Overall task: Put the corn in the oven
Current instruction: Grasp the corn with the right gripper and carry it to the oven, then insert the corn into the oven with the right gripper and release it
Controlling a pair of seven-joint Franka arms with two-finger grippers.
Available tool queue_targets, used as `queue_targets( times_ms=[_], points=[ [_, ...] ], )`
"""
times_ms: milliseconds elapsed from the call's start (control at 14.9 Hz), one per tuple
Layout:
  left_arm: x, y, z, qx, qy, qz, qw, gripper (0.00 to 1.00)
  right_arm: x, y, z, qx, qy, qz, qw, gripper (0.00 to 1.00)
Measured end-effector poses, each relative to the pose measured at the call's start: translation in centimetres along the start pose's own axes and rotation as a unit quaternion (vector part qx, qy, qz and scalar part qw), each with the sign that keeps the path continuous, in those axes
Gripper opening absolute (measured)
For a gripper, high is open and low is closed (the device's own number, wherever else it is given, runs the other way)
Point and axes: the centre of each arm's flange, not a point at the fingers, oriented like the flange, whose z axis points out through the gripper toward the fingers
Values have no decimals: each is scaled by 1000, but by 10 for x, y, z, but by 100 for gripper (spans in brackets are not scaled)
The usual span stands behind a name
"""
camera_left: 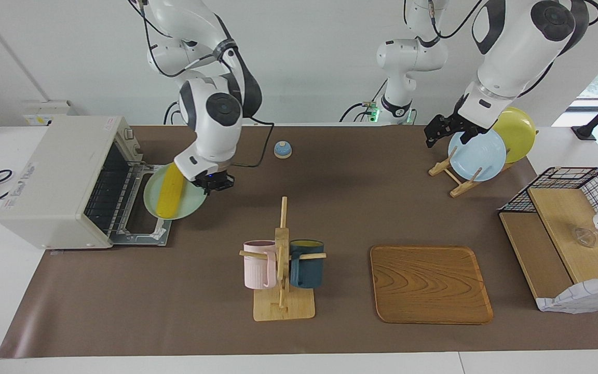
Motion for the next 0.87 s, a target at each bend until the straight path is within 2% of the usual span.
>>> queue_targets(
  times_ms=[134, 335, 872],
  points=[
    [0, 1, 0, 0, 0, 1, 1000, 100, 1, 47, 16, 4, -17, -1, 1000, 3],
    [0, 1, 0, 1, 0, 1, 1000, 100, 1, 80, 36, 9, -31, -1, 999, 3],
    [0, 0, 0, 1, 0, 0, 1000, 100, 1, 148, 81, 13, -28, -20, 999, 3]
  ],
)
